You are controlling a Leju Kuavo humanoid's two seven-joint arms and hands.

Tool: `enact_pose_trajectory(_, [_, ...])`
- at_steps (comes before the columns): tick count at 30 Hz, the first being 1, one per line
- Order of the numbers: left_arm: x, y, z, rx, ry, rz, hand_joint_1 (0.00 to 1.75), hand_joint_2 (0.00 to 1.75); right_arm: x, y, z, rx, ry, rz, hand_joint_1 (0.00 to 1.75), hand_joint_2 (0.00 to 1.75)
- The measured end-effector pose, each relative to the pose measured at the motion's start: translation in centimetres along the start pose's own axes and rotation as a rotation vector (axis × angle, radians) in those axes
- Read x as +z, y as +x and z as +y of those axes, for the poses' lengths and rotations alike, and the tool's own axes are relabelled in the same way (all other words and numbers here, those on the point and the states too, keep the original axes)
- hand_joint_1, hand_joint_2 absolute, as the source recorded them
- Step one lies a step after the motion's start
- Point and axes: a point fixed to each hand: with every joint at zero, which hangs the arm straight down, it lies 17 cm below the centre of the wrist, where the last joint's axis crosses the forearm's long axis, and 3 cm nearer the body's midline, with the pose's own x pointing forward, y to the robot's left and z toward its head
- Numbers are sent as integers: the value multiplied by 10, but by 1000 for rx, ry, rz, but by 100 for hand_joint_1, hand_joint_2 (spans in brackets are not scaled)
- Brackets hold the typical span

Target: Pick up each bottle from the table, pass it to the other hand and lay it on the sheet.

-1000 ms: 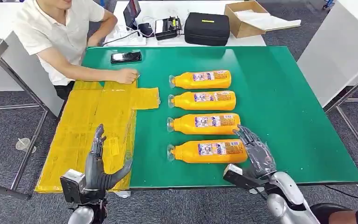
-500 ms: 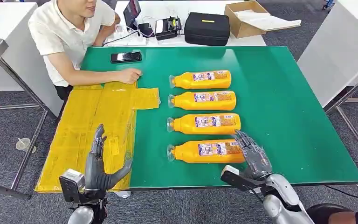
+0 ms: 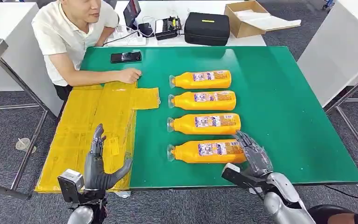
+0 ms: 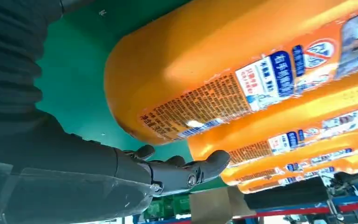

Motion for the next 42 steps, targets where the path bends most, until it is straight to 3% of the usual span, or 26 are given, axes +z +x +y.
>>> enact_pose_trajectory(42, [-10,5,-9,13,-27,-20,0,175,-45,6,6,-19,50,-39,0,175])
